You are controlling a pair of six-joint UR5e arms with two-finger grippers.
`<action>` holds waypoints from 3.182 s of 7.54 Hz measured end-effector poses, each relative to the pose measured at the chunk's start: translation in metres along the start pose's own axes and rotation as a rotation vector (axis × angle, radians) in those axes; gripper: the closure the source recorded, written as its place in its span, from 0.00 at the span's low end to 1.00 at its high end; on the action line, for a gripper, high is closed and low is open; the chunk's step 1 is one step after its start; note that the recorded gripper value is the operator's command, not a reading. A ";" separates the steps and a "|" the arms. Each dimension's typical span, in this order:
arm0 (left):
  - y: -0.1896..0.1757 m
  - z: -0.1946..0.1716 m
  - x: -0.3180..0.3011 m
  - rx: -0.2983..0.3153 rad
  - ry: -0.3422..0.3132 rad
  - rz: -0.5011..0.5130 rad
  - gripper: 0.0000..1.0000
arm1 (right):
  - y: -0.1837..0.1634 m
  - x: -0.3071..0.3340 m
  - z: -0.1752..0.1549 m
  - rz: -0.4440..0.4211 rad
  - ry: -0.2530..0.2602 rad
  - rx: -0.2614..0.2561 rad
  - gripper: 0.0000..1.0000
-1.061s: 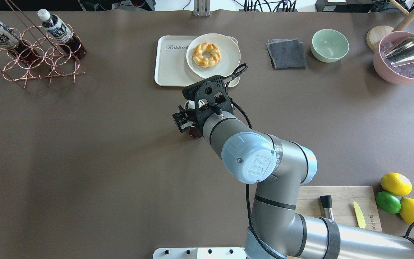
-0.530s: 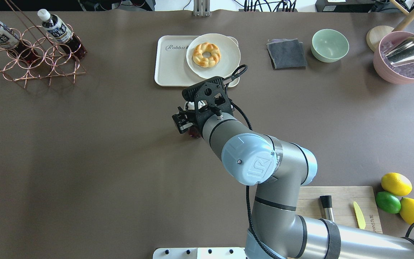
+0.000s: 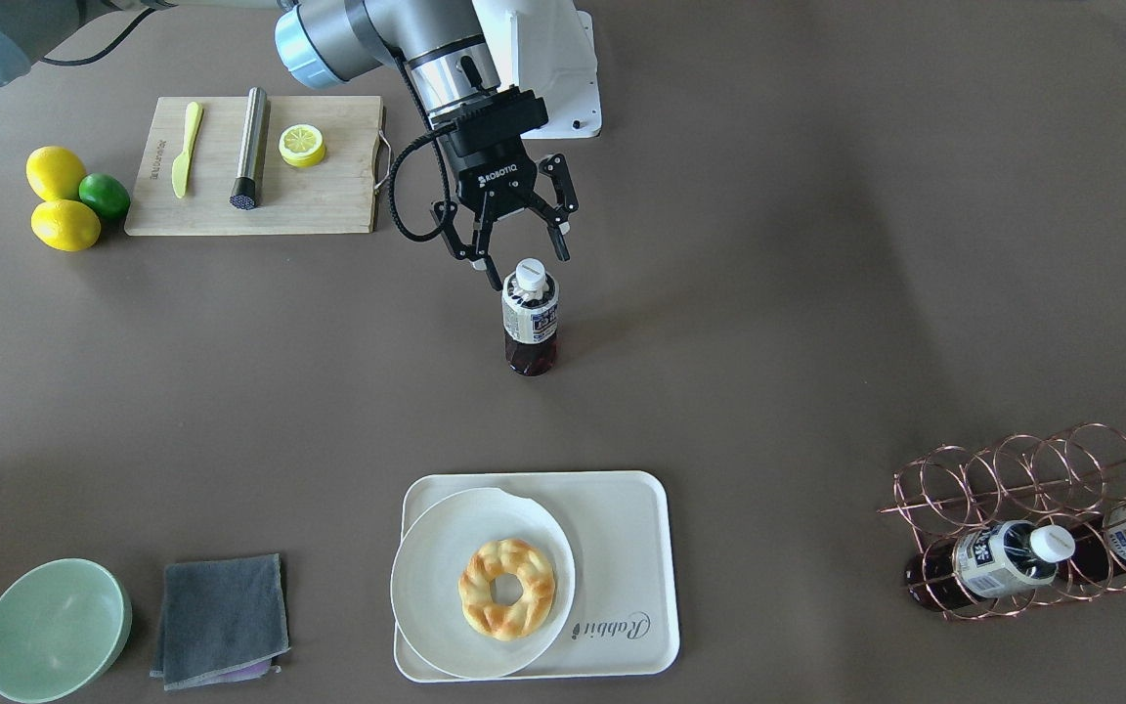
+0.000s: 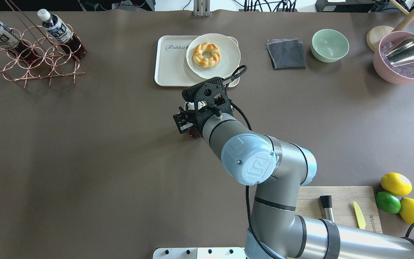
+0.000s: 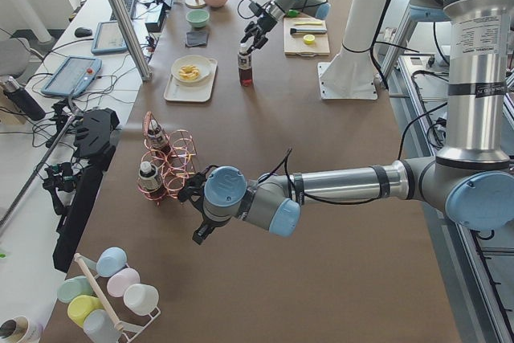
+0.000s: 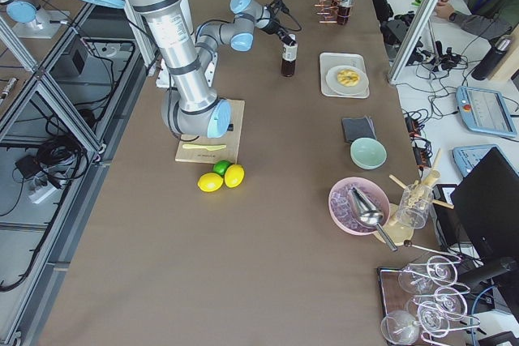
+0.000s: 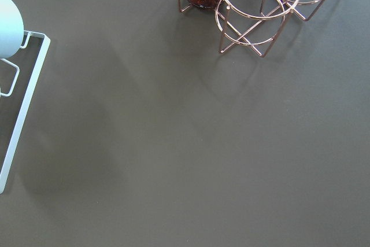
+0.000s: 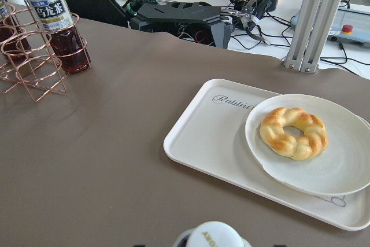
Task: Place tea on tray
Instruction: 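Close the right gripper around the tea bottle's upper body, then lift the tea bottle with the right gripper and move it over the tray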
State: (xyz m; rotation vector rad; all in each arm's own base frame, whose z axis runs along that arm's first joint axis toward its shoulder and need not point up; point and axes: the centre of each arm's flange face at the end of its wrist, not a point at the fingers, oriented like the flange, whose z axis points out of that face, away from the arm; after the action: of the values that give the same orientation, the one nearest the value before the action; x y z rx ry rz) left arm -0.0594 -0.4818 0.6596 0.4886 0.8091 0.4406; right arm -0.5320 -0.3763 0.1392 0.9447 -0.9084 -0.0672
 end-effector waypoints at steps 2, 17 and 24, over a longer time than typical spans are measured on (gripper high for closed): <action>0.000 0.000 0.000 0.001 0.000 0.001 0.02 | -0.003 0.001 0.000 -0.007 0.000 0.003 1.00; 0.017 0.002 0.001 0.017 -0.011 0.015 0.02 | -0.233 -0.034 0.133 0.149 0.162 -0.030 1.00; 0.020 0.003 0.001 0.015 -0.013 0.013 0.02 | -0.221 0.004 0.205 0.152 0.194 -0.020 1.00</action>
State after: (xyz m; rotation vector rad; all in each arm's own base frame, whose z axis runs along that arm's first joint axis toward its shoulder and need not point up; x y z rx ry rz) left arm -0.0605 -0.4659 0.6718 0.5106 0.7977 0.4430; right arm -0.6013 -0.6505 0.0342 0.8453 -0.7954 0.1421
